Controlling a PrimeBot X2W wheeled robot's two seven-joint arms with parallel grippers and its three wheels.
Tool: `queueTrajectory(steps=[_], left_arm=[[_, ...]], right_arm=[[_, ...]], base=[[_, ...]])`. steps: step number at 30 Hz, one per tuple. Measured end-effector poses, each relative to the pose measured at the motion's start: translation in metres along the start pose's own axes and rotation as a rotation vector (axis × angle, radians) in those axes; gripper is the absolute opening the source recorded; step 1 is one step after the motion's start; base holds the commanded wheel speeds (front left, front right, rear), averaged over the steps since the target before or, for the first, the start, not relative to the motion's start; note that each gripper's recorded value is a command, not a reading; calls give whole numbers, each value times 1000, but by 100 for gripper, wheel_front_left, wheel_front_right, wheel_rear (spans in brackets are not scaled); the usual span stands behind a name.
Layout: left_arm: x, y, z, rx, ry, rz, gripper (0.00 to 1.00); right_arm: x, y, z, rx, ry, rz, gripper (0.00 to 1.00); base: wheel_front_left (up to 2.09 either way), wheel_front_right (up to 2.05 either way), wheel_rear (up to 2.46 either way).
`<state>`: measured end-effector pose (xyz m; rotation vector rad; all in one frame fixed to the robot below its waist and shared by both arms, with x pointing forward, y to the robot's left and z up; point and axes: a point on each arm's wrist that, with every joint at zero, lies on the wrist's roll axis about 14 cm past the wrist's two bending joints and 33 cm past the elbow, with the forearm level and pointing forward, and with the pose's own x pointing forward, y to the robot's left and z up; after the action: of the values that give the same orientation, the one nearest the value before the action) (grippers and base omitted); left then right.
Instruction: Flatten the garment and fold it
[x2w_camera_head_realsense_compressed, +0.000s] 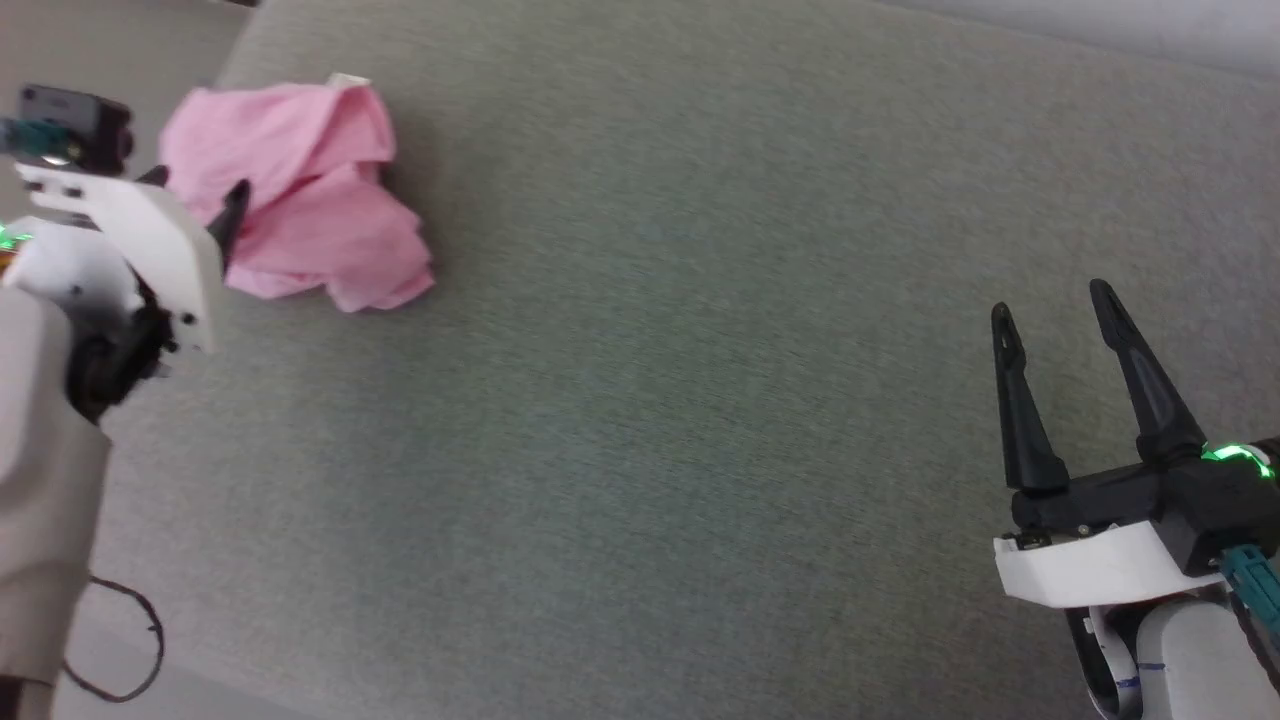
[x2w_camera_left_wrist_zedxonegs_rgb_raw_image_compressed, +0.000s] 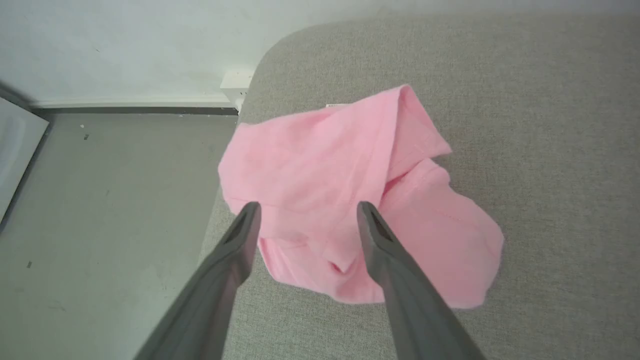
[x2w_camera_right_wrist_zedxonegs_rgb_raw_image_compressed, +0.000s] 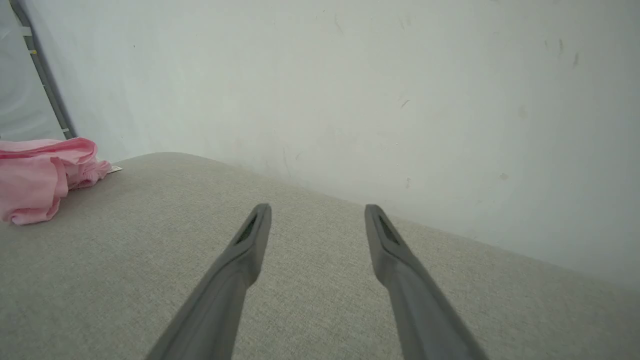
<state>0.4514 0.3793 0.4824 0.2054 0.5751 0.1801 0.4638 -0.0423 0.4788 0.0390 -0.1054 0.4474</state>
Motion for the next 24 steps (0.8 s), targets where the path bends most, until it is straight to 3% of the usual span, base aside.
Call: queueTrajectory(steps=[8, 9, 10, 11, 14, 17, 24], left_arm=[[36, -13, -70, -67, 419, -49, 100], [38, -18, -77, -81, 457, -64, 79], [40, -22, -81, -87, 477, -77, 18], [42, -25, -81, -90, 477, -85, 0], [47, -28, -76, -101, 447, -96, 0], [43, -20, -70, -29, 400, -83, 0], [24, 12, 12, 44, 41, -14, 0]], right_arm=[[-17, -32, -25, -6, 75, -90, 100], [-20, -35, -27, -8, 84, -100, 100], [-23, -39, -30, -10, 93, -109, 100], [-25, -42, -31, -13, 101, -119, 100], [-32, -48, -33, -13, 115, -141, 100], [-36, -51, -28, -5, 109, -156, 100], [-45, -50, 0, 1, 56, -172, 100]], base=[[0, 0, 0], [0, 0, 0], [0, 0, 0], [0, 0, 0], [0, 0, 0], [0, 0, 0], [0, 0, 0]])
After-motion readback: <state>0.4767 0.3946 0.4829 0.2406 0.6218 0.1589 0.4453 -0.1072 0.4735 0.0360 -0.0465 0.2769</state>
